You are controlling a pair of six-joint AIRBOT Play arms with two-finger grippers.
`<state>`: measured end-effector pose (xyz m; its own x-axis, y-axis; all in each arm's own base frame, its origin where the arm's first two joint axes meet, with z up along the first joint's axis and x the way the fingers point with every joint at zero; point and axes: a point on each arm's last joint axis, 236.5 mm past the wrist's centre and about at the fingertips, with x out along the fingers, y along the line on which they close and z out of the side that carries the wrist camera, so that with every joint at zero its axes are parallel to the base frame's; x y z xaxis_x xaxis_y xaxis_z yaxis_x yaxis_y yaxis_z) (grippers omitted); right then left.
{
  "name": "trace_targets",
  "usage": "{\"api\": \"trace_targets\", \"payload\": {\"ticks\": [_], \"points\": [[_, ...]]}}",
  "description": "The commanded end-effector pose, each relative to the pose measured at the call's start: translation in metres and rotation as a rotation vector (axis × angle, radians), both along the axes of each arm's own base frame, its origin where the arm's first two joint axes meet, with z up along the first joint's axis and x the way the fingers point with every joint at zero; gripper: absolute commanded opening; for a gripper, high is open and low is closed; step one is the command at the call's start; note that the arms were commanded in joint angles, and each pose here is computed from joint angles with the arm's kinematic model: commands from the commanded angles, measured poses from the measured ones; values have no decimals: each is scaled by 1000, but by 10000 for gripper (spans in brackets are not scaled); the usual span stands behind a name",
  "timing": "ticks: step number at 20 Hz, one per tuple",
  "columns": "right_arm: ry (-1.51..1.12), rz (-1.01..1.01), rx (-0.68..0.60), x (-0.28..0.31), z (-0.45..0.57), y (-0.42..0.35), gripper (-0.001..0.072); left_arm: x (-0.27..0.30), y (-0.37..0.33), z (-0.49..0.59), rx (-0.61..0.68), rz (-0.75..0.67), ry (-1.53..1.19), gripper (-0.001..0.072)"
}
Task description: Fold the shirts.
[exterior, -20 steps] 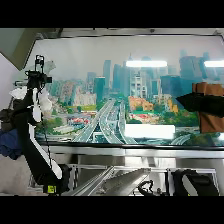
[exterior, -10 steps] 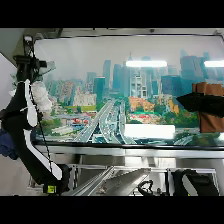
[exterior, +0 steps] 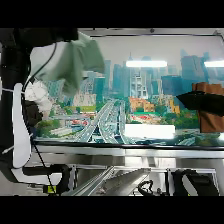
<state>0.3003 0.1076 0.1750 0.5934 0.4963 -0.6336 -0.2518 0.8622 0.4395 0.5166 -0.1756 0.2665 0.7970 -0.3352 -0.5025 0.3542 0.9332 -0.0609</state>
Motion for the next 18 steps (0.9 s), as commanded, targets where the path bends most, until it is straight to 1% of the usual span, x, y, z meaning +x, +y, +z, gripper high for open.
{"api": "trace_targets", "payload": {"ticks": [1, 2, 3, 4, 6, 8, 9, 10, 11, 12, 13, 14, 15, 17, 18], "points": [[-13, -9, 2, 3, 2, -1, 25, -90, -116, -30, -120, -244, 201, 13], [-13, -9, 2, 3, 2, -1, 30, -108, -140, -51, -120, -276, 261, 13], [-8, -6, 1, 2, 1, -1, 86, -126, -161, -75, -115, -302, 322, 14], [-3, -6, -2, 1, 0, -1, 266, -144, -181, -103, -104, -321, 395, 13], [28, -26, 6, 5, -6, -5, 277, -172, -209, -156, -63, -352, 504, 13], [88, -49, 31, 12, -19, -12, 277, -183, -230, -185, -61, -367, 541, 14], [131, -55, 66, 15, -26, -12, 276, -181, -238, -186, -91, -370, 544, 79], [180, -49, 107, 18, -35, -12, 278, -172, -241, -178, -120, -364, 528, 446], [221, -39, 142, 23, -44, -11, 351, -160, -236, -165, -146, -340, 516, 673], [260, -44, 157, 28, -55, -13, 493, -147, -221, -150, -156, -312, 515, 682], [298, -46, 162, 32, -67, -14, 509, -138, -199, -140, -142, -280, 525, 681], [336, -45, 170, 34, -78, -13, 510, -131, -168, -134, -119, -237, 557, 682], [381, -36, 173, 34, -93, -10, 510, -129, -131, -138, -68, -187, 599, 681], [464, -5, 173, 27, -128, 3, 511, -135, -54, -167, 39, -53, 695, 681], [500, 0, 170, 24, -147, 10, 511, -141, -23, -186, 56, 11, 733, 681]]}}
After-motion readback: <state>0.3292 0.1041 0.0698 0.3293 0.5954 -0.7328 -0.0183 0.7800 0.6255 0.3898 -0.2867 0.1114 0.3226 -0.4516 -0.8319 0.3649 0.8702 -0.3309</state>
